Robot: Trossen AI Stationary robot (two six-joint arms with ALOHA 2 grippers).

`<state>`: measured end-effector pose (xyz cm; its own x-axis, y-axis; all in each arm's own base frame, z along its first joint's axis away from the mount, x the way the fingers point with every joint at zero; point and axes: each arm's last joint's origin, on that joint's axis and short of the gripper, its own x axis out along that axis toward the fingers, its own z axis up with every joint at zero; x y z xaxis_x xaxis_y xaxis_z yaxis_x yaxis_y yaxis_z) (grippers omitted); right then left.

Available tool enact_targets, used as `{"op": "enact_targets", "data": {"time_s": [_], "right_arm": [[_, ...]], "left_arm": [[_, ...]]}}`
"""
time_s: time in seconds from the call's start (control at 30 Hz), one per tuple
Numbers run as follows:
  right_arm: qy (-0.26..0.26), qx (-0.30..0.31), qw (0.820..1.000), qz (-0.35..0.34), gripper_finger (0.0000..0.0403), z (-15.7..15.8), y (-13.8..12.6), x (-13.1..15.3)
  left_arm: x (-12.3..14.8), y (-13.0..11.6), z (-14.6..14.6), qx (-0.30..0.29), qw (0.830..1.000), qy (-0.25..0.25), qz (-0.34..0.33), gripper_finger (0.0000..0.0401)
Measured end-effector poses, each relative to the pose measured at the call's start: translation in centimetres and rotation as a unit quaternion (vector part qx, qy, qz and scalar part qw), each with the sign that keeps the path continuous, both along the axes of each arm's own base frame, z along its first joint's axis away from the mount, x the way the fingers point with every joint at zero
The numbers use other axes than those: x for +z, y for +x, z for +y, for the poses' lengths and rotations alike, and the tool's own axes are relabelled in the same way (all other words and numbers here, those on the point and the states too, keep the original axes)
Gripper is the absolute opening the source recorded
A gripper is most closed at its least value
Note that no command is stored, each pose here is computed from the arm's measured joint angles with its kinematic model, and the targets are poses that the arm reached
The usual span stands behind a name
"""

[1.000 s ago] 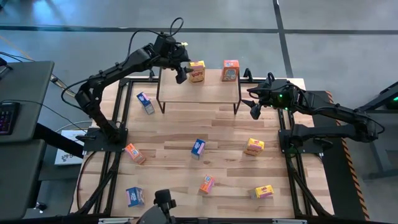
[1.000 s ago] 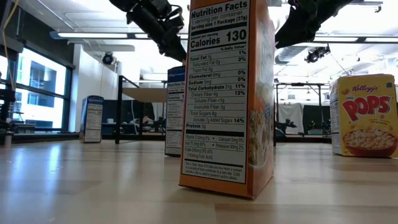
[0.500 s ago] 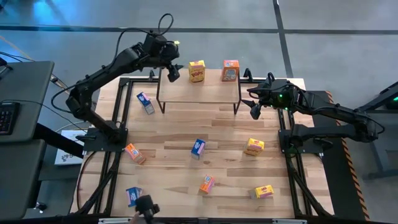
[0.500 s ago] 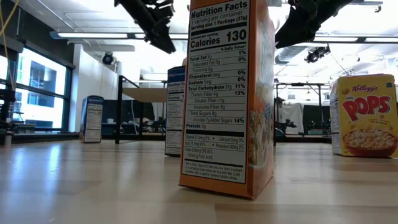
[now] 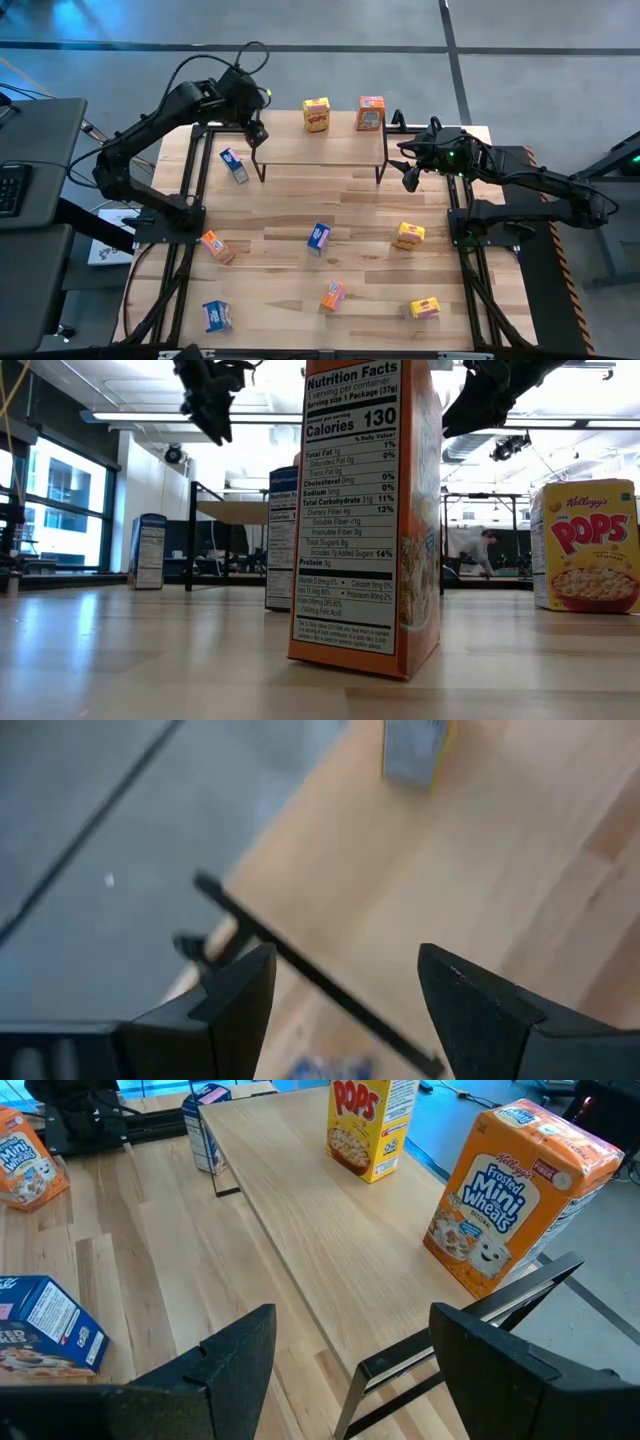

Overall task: Stack cereal on shelf
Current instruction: Put the top blue cereal box on the shelf

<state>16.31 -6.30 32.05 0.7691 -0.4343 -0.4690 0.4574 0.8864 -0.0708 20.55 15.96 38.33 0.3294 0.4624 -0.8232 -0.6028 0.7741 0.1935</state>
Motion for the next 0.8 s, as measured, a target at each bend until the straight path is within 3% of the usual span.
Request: {"op": "enact_targets", "data": {"time_s": [0.3,0.5,0.6,0.8], "right_arm": [[0.0,0.0,1.0,0.0,0.0257,0.0,0.0,0.0],[0.0,0.0,1.0,0.0,0.0257,0.0,0.0,0.0],[0.0,0.0,1.0,0.0,0.0257,0.0,0.0,0.0],[0.0,0.0,1.0,0.0,0.0257,0.0,0.0,0.0]], "left_arm": [[-0.1,-1.1,-2.9,0.059,0.996,-0.049,0.04,0.0237],[-0.9,-2.5,-4.9,0.151,0.985,-0.068,0.041,0.0237],[-1.9,-3.4,-5.6,0.206,0.975,-0.085,0.023,0.0237],[-4.0,-4.5,-6.2,0.336,0.933,-0.123,-0.025,0.0237]]}}
